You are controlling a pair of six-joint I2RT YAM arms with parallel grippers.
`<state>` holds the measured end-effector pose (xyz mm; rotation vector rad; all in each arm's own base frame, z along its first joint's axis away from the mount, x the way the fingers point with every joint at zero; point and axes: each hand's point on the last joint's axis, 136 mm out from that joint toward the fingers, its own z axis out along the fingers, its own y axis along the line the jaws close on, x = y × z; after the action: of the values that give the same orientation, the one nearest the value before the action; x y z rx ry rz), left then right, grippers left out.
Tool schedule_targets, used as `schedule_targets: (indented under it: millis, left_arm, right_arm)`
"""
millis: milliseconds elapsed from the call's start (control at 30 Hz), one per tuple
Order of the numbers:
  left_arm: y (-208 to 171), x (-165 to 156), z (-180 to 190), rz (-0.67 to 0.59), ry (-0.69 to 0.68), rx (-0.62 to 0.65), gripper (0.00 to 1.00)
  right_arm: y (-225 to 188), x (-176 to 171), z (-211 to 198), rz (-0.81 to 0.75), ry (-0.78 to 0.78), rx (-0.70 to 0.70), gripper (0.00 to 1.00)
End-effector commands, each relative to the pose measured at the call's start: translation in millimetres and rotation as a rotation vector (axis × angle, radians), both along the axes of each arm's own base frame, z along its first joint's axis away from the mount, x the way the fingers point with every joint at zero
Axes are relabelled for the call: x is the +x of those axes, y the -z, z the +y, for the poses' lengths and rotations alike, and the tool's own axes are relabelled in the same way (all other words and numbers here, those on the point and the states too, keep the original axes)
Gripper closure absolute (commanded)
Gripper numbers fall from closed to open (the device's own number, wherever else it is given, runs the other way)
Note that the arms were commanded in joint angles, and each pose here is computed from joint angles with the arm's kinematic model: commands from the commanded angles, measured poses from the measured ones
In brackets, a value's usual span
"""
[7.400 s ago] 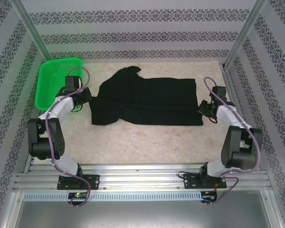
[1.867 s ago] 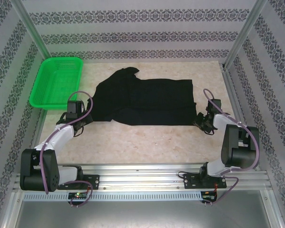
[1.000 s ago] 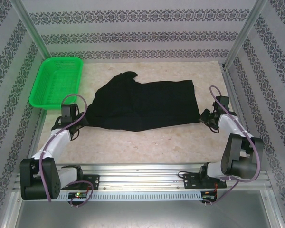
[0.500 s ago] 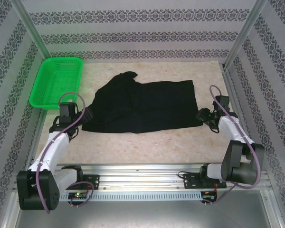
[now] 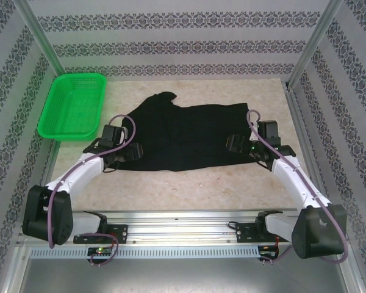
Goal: Fold and stack the t-shirts
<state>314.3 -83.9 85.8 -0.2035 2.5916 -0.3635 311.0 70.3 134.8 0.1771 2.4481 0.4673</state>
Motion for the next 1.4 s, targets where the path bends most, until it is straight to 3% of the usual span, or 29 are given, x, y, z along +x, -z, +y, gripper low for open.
schedule_targets:
  millis: [0, 233, 567, 967, 1267, 1367]
  left_arm:
    - [4, -6, -10, 0.054, 0.024, 0.028, 0.28]
    - [25, -14, -15, 0.137, 0.031, 0.14, 0.32]
    - [35, 9, -9, 0.159, 0.079, 0.348, 0.34]
    - [44, 18, -14, 0.2, 0.142, 0.404, 0.49]
    - [49, 26, -16, 0.214, 0.172, 0.433, 0.81]
    - [41, 30, -21, 0.192, 0.189, 0.433, 0.86]
  right_arm:
    - [-8, -8, 13, -0.086, -0.083, -0.025, 0.02]
    - [-21, -23, 32, -0.146, -0.141, -0.004, 0.02]
    - [-24, -34, 55, -0.168, -0.205, -0.014, 0.02]
    - [-33, -35, 47, -0.181, -0.183, -0.051, 0.02]
    - [-34, -35, 42, -0.181, -0.167, -0.066, 0.02]
    - [-36, -36, 41, -0.188, -0.162, -0.068, 0.02]
